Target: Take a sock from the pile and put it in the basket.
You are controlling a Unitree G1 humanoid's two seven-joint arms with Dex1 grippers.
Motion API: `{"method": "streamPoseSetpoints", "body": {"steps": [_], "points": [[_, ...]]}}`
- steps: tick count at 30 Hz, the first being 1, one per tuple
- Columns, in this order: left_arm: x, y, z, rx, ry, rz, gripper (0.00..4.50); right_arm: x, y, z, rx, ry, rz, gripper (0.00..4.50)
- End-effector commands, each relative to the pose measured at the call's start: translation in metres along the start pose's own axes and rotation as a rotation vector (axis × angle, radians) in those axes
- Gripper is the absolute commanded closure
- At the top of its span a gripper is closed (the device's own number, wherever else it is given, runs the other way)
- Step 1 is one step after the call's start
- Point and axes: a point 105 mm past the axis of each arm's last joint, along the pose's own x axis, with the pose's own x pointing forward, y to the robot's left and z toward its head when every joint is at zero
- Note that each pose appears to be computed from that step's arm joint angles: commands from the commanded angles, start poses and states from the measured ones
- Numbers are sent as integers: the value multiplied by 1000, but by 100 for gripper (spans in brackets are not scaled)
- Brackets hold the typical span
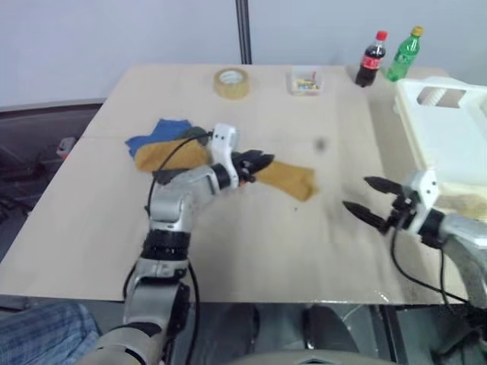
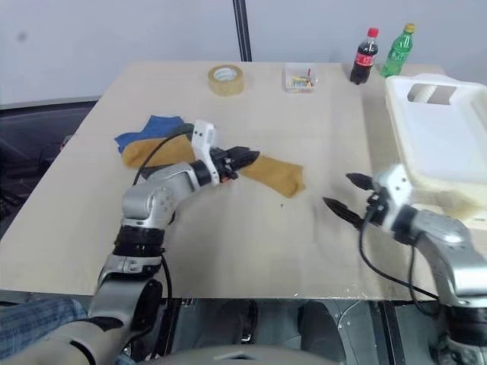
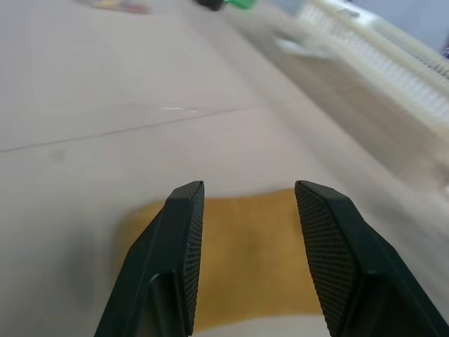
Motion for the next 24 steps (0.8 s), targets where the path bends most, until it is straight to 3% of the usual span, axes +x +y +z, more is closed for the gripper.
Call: {"method": "streamPoseSetpoints", "body": {"steps": [1, 9, 13, 19, 21, 24], "points": [[-14, -25, 13, 111, -39, -209, 232, 16, -7, -8, 86, 67, -71, 0], [-50, -22, -12, 291, 53, -261, 232, 56, 9, -15, 122, 114, 7, 0], [-59, -19, -19, 369, 59, -252, 227, 62, 15, -12, 119, 107, 30, 124], [-65, -17, -27, 374, 62, -223, 227, 60, 17, -11, 90, 109, 54, 401], [-67, -17, -30, 363, 57, -215, 227, 56, 22, -9, 79, 106, 84, 440], [-70, -18, -36, 354, 60, -199, 227, 51, 27, -6, 89, 94, 112, 440]]}}
